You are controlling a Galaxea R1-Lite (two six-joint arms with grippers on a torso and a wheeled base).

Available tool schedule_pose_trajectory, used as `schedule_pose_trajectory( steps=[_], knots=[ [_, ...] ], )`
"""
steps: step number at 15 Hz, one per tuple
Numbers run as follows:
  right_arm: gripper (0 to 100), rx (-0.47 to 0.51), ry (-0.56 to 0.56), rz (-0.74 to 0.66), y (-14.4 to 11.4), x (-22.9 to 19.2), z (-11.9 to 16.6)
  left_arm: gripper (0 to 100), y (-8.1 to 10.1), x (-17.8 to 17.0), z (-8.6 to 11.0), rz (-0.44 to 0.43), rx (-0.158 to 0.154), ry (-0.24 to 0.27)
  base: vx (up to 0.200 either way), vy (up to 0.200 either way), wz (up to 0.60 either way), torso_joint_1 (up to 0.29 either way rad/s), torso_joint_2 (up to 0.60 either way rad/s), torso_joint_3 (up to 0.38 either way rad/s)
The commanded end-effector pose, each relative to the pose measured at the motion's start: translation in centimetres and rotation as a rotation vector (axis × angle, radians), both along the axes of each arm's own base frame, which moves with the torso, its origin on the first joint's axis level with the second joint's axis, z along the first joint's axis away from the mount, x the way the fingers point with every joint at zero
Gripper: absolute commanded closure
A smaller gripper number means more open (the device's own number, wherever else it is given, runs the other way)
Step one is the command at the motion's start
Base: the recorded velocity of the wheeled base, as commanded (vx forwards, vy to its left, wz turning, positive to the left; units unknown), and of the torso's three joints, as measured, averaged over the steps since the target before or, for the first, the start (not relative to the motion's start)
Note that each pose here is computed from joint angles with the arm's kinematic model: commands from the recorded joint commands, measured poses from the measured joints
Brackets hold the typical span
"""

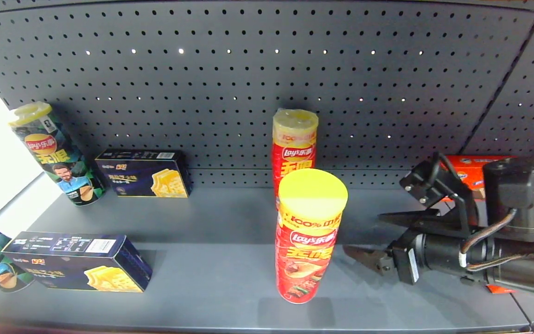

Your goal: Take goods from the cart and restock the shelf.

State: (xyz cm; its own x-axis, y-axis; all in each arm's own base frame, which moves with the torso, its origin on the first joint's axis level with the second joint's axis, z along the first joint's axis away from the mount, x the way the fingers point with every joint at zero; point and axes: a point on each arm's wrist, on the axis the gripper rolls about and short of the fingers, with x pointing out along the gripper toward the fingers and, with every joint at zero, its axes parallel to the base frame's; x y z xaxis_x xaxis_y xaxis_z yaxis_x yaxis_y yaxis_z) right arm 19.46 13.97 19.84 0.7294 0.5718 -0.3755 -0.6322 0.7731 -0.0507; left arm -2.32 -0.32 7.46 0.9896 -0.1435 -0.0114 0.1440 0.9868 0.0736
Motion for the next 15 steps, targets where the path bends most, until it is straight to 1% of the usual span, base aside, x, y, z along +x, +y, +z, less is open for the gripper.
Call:
schedule_pose_trajectory(
  steps=[1, 4, 5, 6, 7, 9, 11, 15],
  knots=[
    [0, 0.073, -0.119, -0.134, -4.3, -1.3, 3.0, 0, 0.0, 0.0, 0.0, -0.002, 0.0, 0.002, 0.0, 0.0, 0.0, 0.0, 0.0, 0.0],
    [0, 0.116, -0.232, -0.299, -8.8, -4.2, 4.6, 0, 0.0, 0.0, 0.0, -0.002, 0.0, 0.001, 0.0, 0.0, 0.0, 0.0, 0.0, 0.0],
    [0, 0.123, -0.268, -0.365, -10.4, -5.8, 4.6, 0, 0.0, 0.0, 0.0, -0.002, 0.0, 0.002, 0.0, 0.0, 0.0, 0.0, 0.0, 0.0],
    [0, 0.124, -0.28, -0.387, -10.8, -6.4, 4.6, 0, 0.0, 0.0, 0.0, -0.002, 0.0, 0.002, 0.0, 0.0, 0.0, 0.0, 0.0, 0.0],
    [0, 0.125, -0.316, -0.47, -12.4, -9.0, 3.8, 0, 0.0, 0.0, 0.0, -0.002, 0.0, 0.002, 0.0, 0.0, 0.0, 0.0, 0.0, 0.0],
    [0, 0.121, -0.328, -0.513, -13.0, -10.9, 3.0, 0, 0.0, 0.0, 0.0, -0.002, 0.0, 0.001, 0.0, 0.0, 0.0, 0.0, 0.0, 0.0],
    [0, 0.118, -0.334, -0.532, -13.3, -12.6, 1.3, 0, 0.0, 0.0, 0.0, -0.002, 0.0, 0.001, 0.0, 0.0, 0.0, 0.0, 0.0, 0.0],
    [0, 0.114, -0.339, -0.558, -13.4, -13.8, 0.0, 0, 0.0, 0.0, 0.0, -0.002, 0.0, 0.001, 0.0, 0.0, 0.0, 0.0, 0.0, 0.0]
  ],
)
